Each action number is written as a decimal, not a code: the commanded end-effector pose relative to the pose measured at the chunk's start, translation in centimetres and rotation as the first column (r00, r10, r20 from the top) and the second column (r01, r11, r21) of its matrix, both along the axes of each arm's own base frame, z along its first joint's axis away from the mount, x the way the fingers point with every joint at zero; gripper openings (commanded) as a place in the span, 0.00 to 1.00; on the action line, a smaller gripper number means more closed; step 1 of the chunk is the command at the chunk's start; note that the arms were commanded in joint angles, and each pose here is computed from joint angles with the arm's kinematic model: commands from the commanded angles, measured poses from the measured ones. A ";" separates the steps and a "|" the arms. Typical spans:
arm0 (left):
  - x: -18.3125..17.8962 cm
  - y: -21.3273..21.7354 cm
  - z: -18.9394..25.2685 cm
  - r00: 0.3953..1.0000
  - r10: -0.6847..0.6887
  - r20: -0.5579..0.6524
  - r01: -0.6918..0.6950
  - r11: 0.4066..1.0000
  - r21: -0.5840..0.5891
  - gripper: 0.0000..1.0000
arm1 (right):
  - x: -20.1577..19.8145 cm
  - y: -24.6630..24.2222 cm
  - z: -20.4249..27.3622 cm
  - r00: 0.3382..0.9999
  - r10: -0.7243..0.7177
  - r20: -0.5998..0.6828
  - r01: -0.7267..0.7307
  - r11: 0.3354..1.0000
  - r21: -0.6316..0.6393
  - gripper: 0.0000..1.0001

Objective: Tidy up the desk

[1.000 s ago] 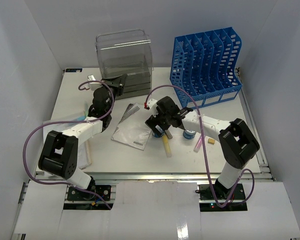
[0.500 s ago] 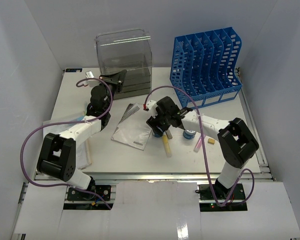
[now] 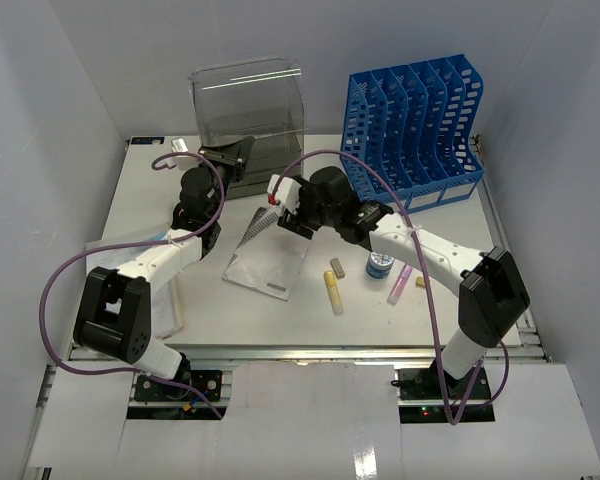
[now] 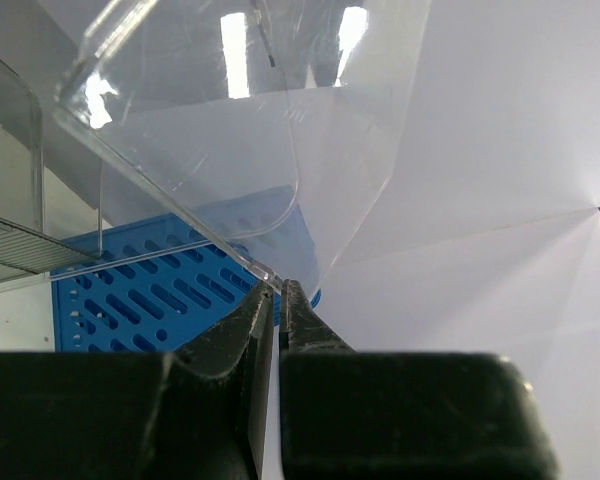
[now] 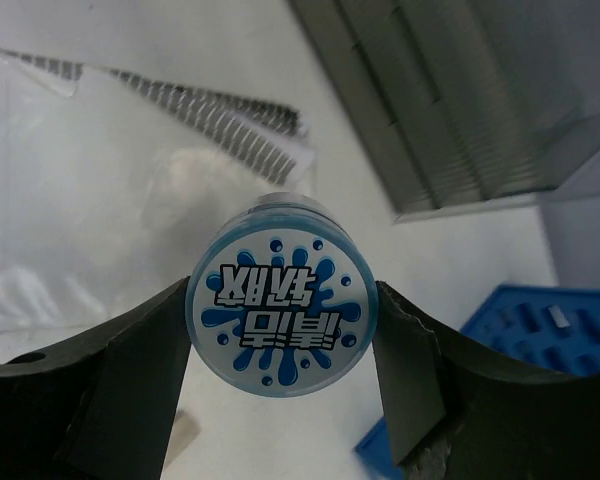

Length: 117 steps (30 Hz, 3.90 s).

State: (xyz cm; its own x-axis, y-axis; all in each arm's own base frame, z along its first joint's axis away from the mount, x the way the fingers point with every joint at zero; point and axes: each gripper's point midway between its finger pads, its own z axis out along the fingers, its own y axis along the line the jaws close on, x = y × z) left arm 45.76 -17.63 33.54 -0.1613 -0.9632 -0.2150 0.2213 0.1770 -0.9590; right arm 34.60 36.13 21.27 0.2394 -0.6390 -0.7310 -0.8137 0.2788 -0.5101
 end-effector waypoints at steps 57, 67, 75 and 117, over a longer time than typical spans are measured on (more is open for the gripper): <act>0.3 1.8 7.2 0.991 0.001 0.131 0.003 0.999 -0.033 0.00 | 17.9 4.1 9.0 0.421 -0.135 0.897 0.083 0.990 0.110 0.90; 0.6 2.0 6.6 0.993 0.013 0.115 -0.010 1.000 -0.022 0.00 | 8.6 2.2 0.5 0.700 0.236 0.674 -0.066 0.961 -0.268 0.90; 0.5 2.0 6.6 0.994 0.013 0.111 -0.010 1.000 -0.029 0.00 | -5.2 -4.3 -5.4 0.892 0.451 -0.002 -0.423 0.835 -0.351 0.99; 0.6 1.7 6.6 0.994 -0.012 0.107 0.015 0.999 -0.028 0.00 | -4.1 -21.7 -14.1 0.675 -0.548 -0.494 0.415 0.836 -0.360 0.90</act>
State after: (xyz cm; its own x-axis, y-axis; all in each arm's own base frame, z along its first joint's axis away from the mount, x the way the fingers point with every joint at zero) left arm 46.66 -16.76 37.08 -0.1833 -0.9601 -0.2114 0.2629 0.1593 -0.9516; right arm 29.93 13.23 7.97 -0.5955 -0.6800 -0.4277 -0.7057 0.6972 -0.1260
